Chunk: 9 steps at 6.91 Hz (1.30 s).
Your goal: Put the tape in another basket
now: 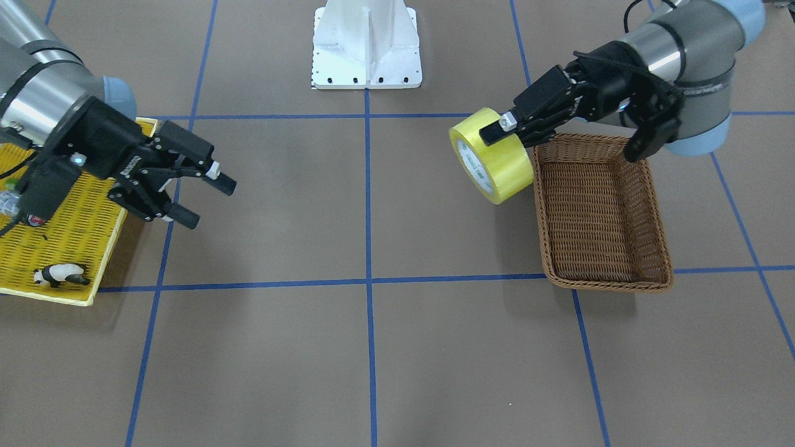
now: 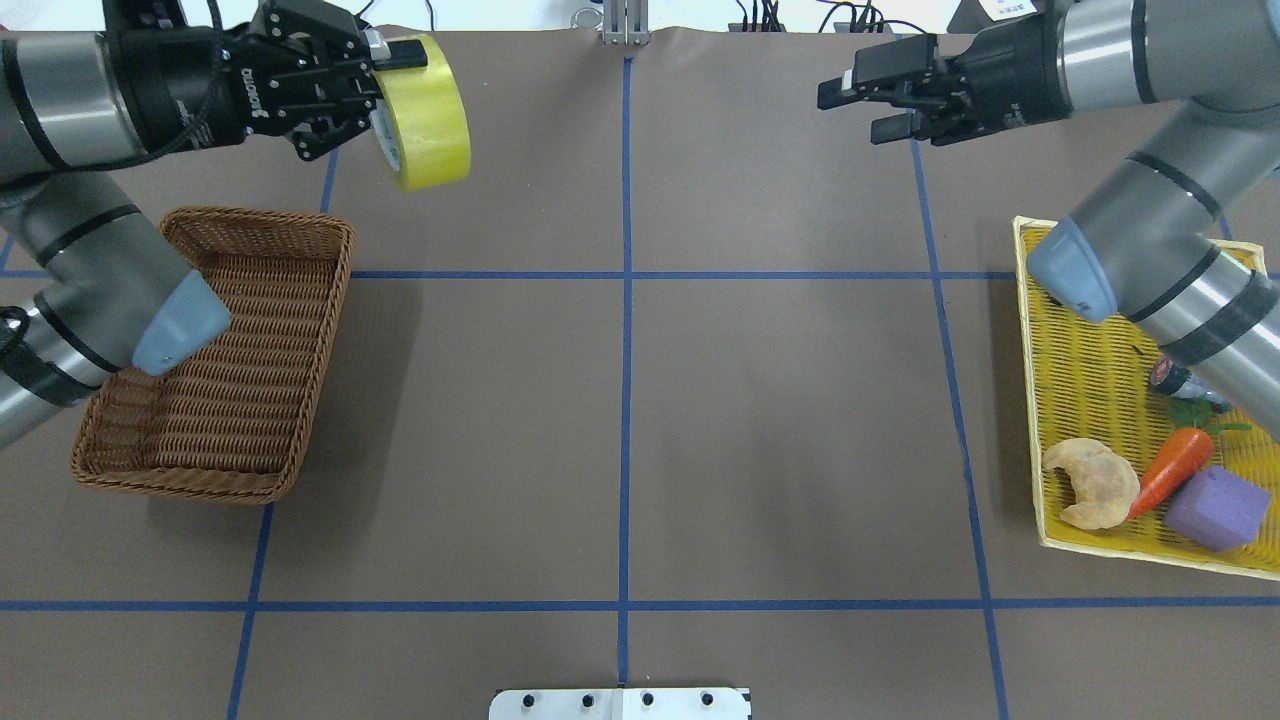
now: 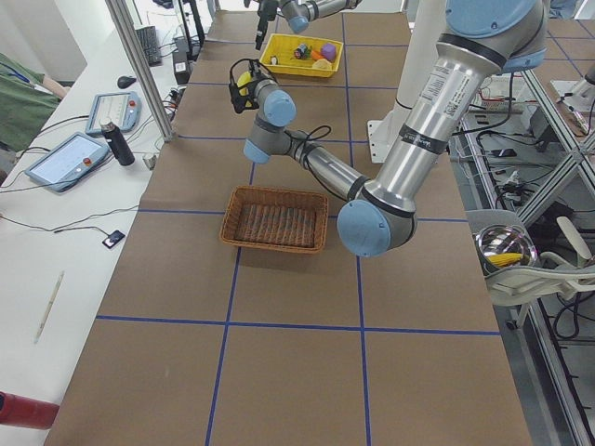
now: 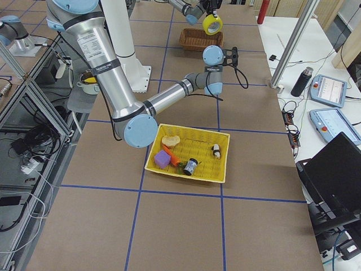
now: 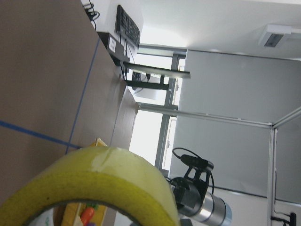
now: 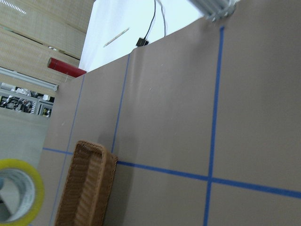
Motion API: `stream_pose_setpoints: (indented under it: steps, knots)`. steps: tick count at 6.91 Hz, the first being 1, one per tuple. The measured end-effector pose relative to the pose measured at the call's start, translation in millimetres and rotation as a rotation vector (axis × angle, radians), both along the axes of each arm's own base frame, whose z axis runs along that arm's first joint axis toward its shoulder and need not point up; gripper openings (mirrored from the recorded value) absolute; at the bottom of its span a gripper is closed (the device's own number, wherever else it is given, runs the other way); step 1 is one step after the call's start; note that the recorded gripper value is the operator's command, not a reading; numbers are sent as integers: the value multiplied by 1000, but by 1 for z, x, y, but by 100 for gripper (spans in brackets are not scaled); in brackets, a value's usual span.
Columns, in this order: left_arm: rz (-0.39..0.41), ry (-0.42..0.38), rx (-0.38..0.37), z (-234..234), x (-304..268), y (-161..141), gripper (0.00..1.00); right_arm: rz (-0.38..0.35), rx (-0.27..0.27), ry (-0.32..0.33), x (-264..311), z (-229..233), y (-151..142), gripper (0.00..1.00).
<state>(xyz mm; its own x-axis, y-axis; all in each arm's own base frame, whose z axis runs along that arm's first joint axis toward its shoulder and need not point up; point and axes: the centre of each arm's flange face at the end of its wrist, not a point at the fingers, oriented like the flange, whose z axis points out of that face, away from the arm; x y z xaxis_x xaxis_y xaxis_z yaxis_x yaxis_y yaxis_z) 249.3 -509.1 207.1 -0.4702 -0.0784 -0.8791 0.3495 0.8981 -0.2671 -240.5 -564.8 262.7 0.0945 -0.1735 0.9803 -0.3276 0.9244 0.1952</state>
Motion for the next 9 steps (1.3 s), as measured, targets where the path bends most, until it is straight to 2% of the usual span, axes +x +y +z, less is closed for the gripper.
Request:
stream_pose_setpoints:
  steps: [1,3,4,5,6,7,8,9]
  knots:
    - [-99,-166,-3,-18,-21,4,0,70,22,81,33,10,-21,100]
    - [-248,-445,0,-19,-56,26,0,218,15,222,82,35,-46,100]
    - [-277,-553,12,-1,-66,32,0,277,25,319,98,53,-51,100]
    - [-291,-662,28,22,-73,34,0,293,68,468,116,69,-53,100]
    - [-281,-788,52,50,-76,34,0,252,125,629,130,84,-51,100]
    - [-246,-917,72,82,-76,36,0,182,149,740,138,99,-46,100]
    - [-193,-1020,67,110,-74,37,0,94,137,796,140,117,-38,100]
    - [-110,-1086,39,129,-65,37,0,-21,118,830,138,135,-32,100]
